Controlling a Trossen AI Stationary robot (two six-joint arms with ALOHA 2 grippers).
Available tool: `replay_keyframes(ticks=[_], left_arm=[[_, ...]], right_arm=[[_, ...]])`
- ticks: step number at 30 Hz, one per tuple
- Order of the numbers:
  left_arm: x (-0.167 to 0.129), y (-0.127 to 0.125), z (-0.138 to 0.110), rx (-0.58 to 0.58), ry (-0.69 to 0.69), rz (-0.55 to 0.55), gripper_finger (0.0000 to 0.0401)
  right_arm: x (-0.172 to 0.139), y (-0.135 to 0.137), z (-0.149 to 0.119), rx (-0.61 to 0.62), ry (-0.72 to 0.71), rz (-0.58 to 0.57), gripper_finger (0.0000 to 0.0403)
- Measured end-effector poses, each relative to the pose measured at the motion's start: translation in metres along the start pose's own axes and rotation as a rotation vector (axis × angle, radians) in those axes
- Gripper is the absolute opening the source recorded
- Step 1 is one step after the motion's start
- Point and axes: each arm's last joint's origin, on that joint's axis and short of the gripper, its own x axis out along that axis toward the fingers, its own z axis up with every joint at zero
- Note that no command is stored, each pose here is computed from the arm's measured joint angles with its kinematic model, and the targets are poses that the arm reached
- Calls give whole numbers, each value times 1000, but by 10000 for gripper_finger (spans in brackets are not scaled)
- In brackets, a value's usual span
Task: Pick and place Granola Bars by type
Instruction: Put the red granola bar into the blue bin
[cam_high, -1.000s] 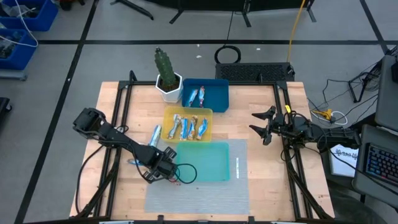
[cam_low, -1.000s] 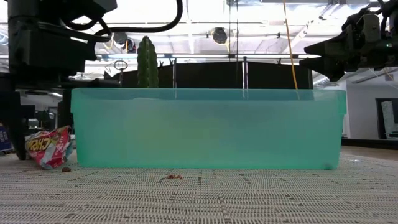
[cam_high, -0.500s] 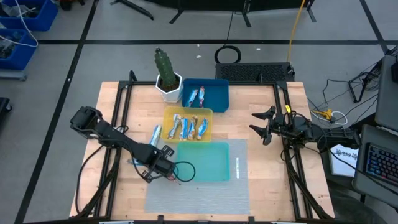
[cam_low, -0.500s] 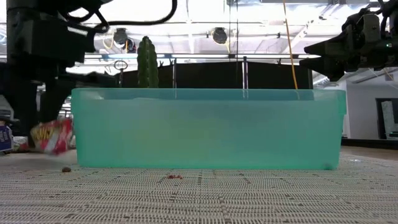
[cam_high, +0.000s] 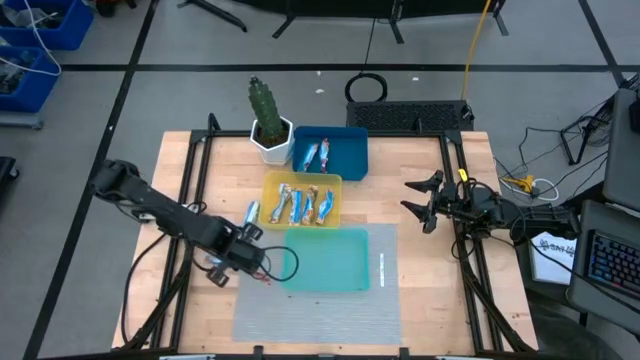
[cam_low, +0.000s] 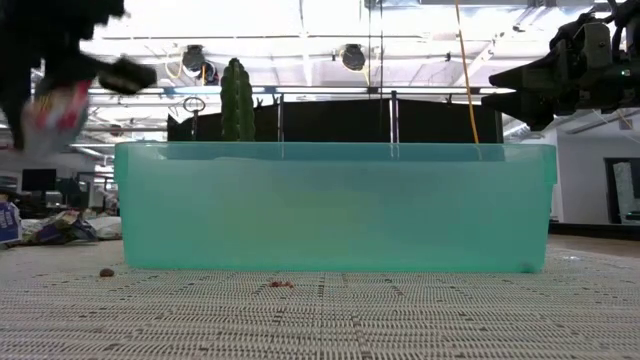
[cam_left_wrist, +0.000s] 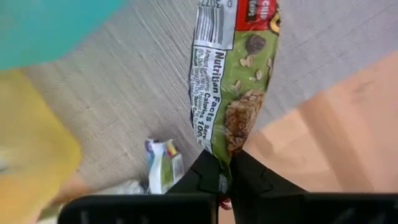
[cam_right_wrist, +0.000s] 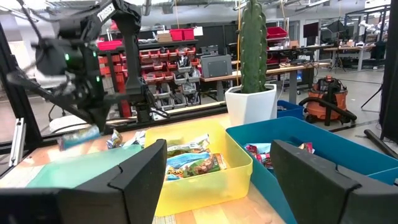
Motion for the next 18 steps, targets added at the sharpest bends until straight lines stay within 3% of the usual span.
replay_keyframes(ticks=[5,13,18], left_arm=[[-41,3,-2,-74,-49,40,28],[-111,18,6,-175,-163,110,17],[-147,33,8,-299,-242,151,12]], right_arm=[[0,0,0,0,0,0,279],[0,0,0,0,0,0,279],[0,0,0,0,0,0,279]])
